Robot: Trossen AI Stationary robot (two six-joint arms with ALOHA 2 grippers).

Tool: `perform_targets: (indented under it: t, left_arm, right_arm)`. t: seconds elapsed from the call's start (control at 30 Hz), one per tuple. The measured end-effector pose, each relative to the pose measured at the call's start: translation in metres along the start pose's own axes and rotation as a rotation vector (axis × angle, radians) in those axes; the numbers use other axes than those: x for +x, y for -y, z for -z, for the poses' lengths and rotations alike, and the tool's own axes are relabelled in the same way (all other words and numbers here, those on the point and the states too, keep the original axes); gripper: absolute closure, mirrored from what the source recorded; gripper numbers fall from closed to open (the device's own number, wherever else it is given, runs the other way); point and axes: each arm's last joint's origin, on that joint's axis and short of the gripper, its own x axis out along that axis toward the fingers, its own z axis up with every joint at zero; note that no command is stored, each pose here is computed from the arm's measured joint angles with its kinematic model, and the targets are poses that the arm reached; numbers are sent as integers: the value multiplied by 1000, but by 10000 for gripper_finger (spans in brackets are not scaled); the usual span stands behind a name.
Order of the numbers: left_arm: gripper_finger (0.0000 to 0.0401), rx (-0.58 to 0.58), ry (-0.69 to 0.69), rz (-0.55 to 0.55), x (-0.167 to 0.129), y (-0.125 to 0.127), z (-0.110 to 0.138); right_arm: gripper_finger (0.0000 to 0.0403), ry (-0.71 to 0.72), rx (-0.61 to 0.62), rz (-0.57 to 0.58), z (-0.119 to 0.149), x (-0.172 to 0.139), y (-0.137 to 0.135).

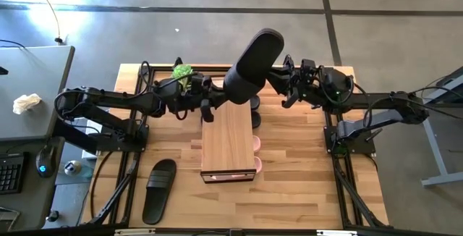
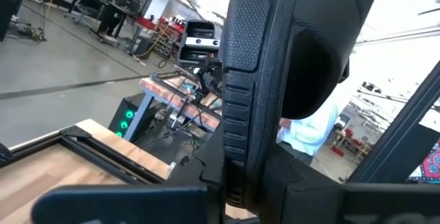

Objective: Pick and place slides into the shelf
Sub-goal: Put the right black slide on the shelf

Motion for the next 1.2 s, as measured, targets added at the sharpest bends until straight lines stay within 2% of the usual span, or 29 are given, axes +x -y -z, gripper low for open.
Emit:
perform_targets:
  t: [0.1,0.33,0.63,0.8,1.03,1.2]
  left_arm:
    - [360,1,-9,-4,0,0,1]
    - [374,5,-85,9,-8,1,-1]
    - [374,-47,-284,20,-48,8,-16]
    - [374,-236,-500,94,-74,4,-28]
    - [373,-493,-757,34,-90,-17,-38]
    - [369,-618,-854,9,-96,-33,-38]
  right_arm:
    - [315,-5,-17,1,0,0,0]
    - [283,-79,-57,19,-7,-12,-1]
    - [277,-166,-69,69,-34,-50,-3]
    - [277,-209,-33,89,-45,-71,-4]
    - [277,-299,53,139,-44,-86,-1]
    - [277,-378,106,146,-38,-90,1]
